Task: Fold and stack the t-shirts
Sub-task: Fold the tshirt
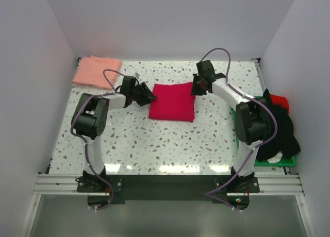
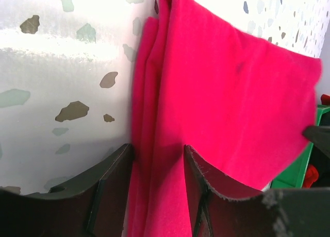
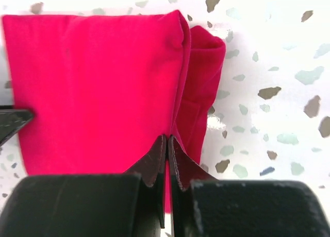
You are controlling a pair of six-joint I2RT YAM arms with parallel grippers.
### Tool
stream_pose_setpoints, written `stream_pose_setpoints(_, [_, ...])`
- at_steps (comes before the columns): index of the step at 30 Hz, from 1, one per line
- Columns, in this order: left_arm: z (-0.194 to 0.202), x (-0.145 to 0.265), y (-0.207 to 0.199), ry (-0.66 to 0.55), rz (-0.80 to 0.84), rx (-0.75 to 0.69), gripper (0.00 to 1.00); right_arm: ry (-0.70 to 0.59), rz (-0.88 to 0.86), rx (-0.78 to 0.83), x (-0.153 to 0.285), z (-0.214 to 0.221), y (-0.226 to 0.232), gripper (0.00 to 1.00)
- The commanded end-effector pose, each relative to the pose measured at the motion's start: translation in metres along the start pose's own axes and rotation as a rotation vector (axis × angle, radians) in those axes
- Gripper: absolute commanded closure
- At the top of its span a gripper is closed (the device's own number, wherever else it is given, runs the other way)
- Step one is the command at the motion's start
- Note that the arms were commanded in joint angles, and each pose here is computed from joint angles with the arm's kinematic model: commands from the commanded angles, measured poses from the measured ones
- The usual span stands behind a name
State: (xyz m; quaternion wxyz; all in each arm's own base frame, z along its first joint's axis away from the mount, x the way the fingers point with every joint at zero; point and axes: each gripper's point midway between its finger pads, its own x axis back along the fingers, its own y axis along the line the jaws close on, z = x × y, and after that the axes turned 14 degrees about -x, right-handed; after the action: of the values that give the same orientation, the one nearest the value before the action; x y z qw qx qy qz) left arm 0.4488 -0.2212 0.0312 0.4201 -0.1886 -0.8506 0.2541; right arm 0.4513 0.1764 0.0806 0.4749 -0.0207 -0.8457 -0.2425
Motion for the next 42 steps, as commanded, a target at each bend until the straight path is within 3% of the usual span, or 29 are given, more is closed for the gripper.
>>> stream_pose_setpoints(1, [0.005,0.005,-0.002,0.0,-0.022,0.006,0.51,-0.113,0.001,-0.011,0.034,-0.022,0.006,1.0])
stream_pose_setpoints(11, [0.01,-0.001,-0.007,0.018,-0.011,-0.011,0.5,-0.019,0.165,-0.015,-0.016,0.018,-0.045,0.99])
stream_pose_setpoints(14, [0.009,0.0,-0.007,0.019,-0.013,-0.029,0.45,-0.002,0.203,-0.022,-0.023,0.022,-0.057,0.91])
stream_pose_setpoints(18, [0.01,0.0,-0.007,0.031,-0.009,-0.055,0.41,-0.01,0.198,-0.025,-0.021,0.019,-0.058,0.7])
stream_pose_setpoints(21, [0.013,-0.001,-0.005,0.054,-0.015,-0.063,0.41,-0.008,0.189,-0.022,-0.019,0.019,-0.057,0.67])
stream_pose_setpoints(31, [0.018,-0.004,0.015,0.144,-0.13,-0.14,0.42,0.101,0.072,-0.032,-0.049,0.028,-0.038,0.77])
stream_pose_setpoints(42, [0.055,-0.017,0.039,0.239,-0.228,-0.145,0.46,0.151,-0.028,-0.062,-0.075,0.013,-0.025,0.83])
